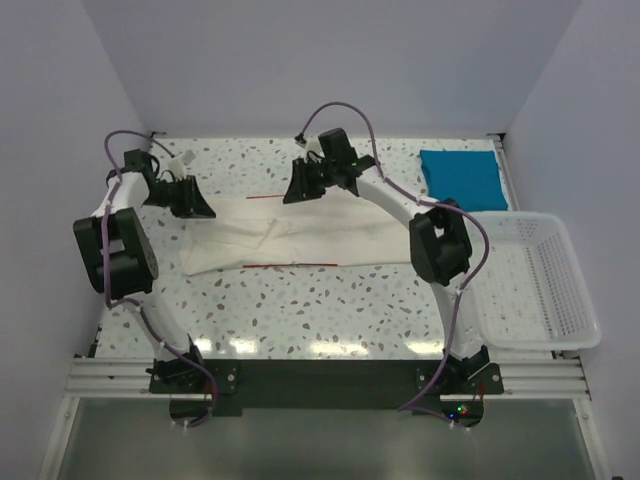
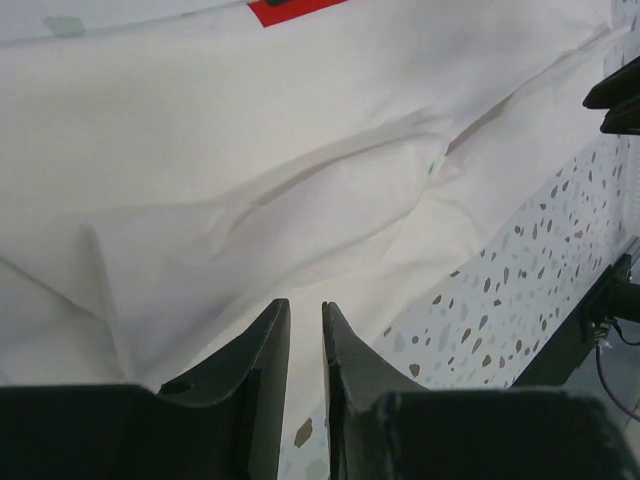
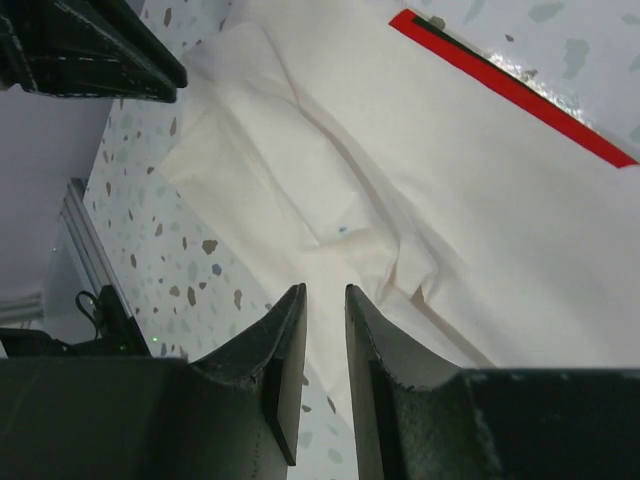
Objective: Fold and stack the t-shirts
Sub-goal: Fold the tshirt
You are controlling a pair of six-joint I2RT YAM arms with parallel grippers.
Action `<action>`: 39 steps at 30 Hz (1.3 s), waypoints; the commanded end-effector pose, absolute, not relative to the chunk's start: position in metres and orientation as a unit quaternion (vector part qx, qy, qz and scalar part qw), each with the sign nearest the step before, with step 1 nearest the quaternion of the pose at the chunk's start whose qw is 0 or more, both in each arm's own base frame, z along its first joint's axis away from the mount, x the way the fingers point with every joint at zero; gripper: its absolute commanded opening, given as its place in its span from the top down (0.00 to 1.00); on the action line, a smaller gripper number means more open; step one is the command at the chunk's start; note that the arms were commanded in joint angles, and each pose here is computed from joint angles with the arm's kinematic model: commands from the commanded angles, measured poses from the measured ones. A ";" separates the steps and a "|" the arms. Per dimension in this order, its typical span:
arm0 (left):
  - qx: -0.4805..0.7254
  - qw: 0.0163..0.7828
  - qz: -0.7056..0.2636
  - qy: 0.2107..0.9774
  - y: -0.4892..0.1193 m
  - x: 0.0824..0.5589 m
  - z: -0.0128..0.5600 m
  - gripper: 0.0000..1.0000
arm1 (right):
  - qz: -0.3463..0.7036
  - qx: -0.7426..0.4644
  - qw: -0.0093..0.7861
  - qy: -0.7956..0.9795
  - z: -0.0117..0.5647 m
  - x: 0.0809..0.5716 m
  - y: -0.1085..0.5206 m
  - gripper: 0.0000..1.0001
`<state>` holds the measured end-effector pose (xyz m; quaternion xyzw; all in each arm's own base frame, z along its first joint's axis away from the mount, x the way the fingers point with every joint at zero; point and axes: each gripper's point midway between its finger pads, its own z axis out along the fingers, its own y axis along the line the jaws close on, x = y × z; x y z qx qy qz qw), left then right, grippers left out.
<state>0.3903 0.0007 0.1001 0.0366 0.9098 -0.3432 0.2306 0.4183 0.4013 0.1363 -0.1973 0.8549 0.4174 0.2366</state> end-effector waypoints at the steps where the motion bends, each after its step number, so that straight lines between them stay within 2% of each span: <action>1: 0.011 0.254 -0.330 0.909 0.008 0.416 0.090 0.76 | 0.423 -0.257 0.222 0.840 0.135 0.410 0.417 0.74; 5: -0.009 0.210 -0.324 0.923 0.004 0.415 0.049 0.78 | 0.392 -0.280 0.245 0.841 0.136 0.422 0.392 0.74; 12: -0.028 0.186 -0.253 0.949 0.019 0.436 -0.002 0.80 | 0.300 -0.333 0.234 0.863 0.128 0.426 0.316 0.76; 15: -0.026 0.199 -0.217 0.955 0.031 0.461 -0.012 0.78 | 0.240 -0.374 0.230 0.866 0.122 0.432 0.280 0.77; 19: 0.010 0.260 -0.167 0.951 0.041 0.527 -0.003 0.76 | 0.164 -0.422 0.180 0.873 0.110 0.415 0.233 0.83; 20: 0.021 0.251 -0.167 0.953 0.038 0.536 -0.023 0.75 | 0.151 -0.432 0.174 0.872 0.109 0.413 0.225 0.83; 21: 0.052 0.303 -0.157 0.938 0.031 0.577 0.009 0.75 | 0.149 -0.438 0.166 0.871 0.108 0.407 0.222 0.83; 23: 0.079 0.312 -0.167 0.932 0.018 0.601 0.005 0.73 | 0.142 -0.449 0.153 0.869 0.104 0.396 0.214 0.83; 24: 0.092 0.361 -0.170 0.912 0.014 0.626 0.043 0.70 | 0.139 -0.454 0.149 0.868 0.102 0.393 0.210 0.83; 25: 0.094 0.391 -0.175 0.899 0.011 0.639 0.058 0.66 | 0.130 -0.459 0.148 0.866 0.100 0.392 0.207 0.84; 26: 0.096 0.429 -0.182 0.879 0.008 0.645 0.101 0.65 | 0.125 -0.466 0.139 0.865 0.093 0.386 0.203 0.85; 27: 0.094 0.425 -0.188 0.881 0.005 0.635 0.095 0.62 | 0.120 -0.467 0.142 0.865 0.090 0.388 0.201 0.85; 28: 0.104 0.474 -0.173 0.857 0.008 0.645 0.123 0.60 | 0.109 -0.468 0.132 0.867 0.080 0.386 0.195 0.85; 29: 0.113 0.521 -0.154 0.832 0.009 0.641 0.179 0.58 | 0.102 -0.473 0.130 0.866 0.075 0.386 0.194 0.87; 30: 0.107 0.516 -0.152 0.836 0.009 0.630 0.171 0.51 | 0.094 -0.477 0.121 0.866 0.066 0.386 0.191 0.88; 32: 0.115 0.555 -0.132 0.813 0.011 0.622 0.219 0.45 | 0.079 -0.481 0.100 0.867 0.048 0.382 0.185 0.89; 35: 0.113 0.540 -0.130 0.824 0.010 0.603 0.234 0.44 | 0.073 -0.494 0.067 0.864 0.022 0.368 0.180 0.92; 39: 0.100 0.498 -0.120 0.853 0.015 0.576 0.223 0.50 | 0.081 -0.523 0.032 0.848 0.004 0.335 0.189 0.94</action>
